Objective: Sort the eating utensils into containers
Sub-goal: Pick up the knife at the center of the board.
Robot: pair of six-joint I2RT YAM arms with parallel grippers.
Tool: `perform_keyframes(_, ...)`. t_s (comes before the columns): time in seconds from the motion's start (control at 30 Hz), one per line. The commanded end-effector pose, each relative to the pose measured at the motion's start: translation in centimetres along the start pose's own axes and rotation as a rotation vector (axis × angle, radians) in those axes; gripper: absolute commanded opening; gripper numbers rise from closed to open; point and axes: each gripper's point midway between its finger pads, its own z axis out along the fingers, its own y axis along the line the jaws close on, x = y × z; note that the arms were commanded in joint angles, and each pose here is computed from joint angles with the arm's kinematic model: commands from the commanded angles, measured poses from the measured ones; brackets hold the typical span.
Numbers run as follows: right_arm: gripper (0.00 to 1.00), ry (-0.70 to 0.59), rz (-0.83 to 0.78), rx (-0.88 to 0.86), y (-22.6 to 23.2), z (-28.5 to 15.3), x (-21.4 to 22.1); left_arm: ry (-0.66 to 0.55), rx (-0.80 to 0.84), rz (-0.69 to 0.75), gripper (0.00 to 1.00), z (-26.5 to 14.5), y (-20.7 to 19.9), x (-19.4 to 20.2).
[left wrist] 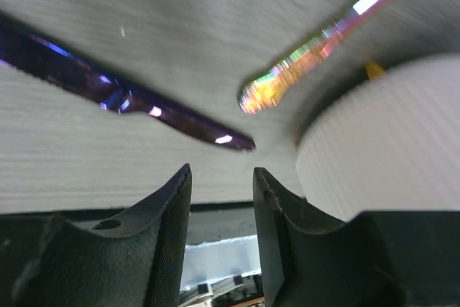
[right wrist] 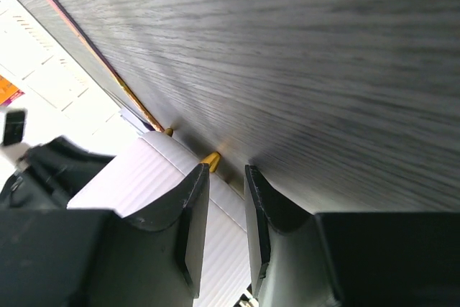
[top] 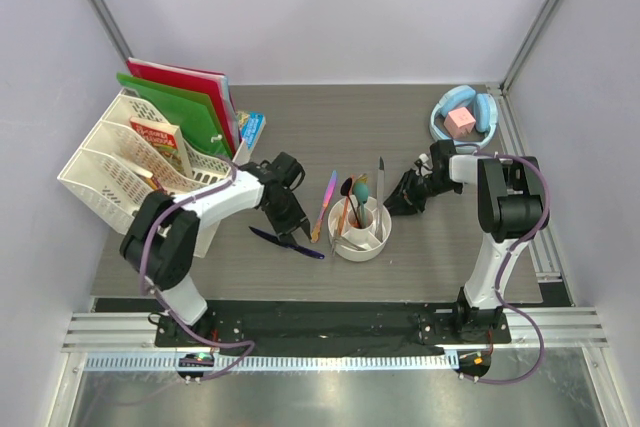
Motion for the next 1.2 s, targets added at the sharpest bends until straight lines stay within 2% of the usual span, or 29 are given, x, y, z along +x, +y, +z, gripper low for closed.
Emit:
perform_keyframes(0.0,0.32,-0.024,0.014,0.072,-2.0,1.0,-1.0,-0.026,-0.046,-0.094,0.4,2.4,0.5,-0.8)
perform_keyframes(0.43,0.32,-0.009,0.036,0.059,-2.6,1.6,-0.5,-0.081,-0.182,-0.083,0.4,2.4,2.8,-1.7)
perform_keyframes(0.77,0.32,0.002,0.046,0.043,-2.4,1.6,-0.5,-0.067,-0.261,-0.042,0.38,5.0,4.0,-2.4)
perform_keyframes(0.87,0.32,0.001,0.049,0.041,-2.4,1.6,-0.6,-0.049,-0.272,-0.027,0.19,6.0,4.0,-2.5)
perform_keyframes(0.97,0.32,-0.001,0.048,0.038,-2.3,1.6,-0.7,-0.034,-0.277,-0.006,0.16,6.8,3.8,-2.6)
perform_keyframes(1.07,0.32,-0.002,0.051,0.036,-2.2,1.5,-0.7,-0.026,-0.241,0.016,0.0,7.2,2.8,-2.9)
perform_keyframes(1.17,0.32,-0.003,0.047,0.035,-2.2,1.5,-0.7,-0.033,-0.231,0.053,0.0,7.2,2.3,-3.3)
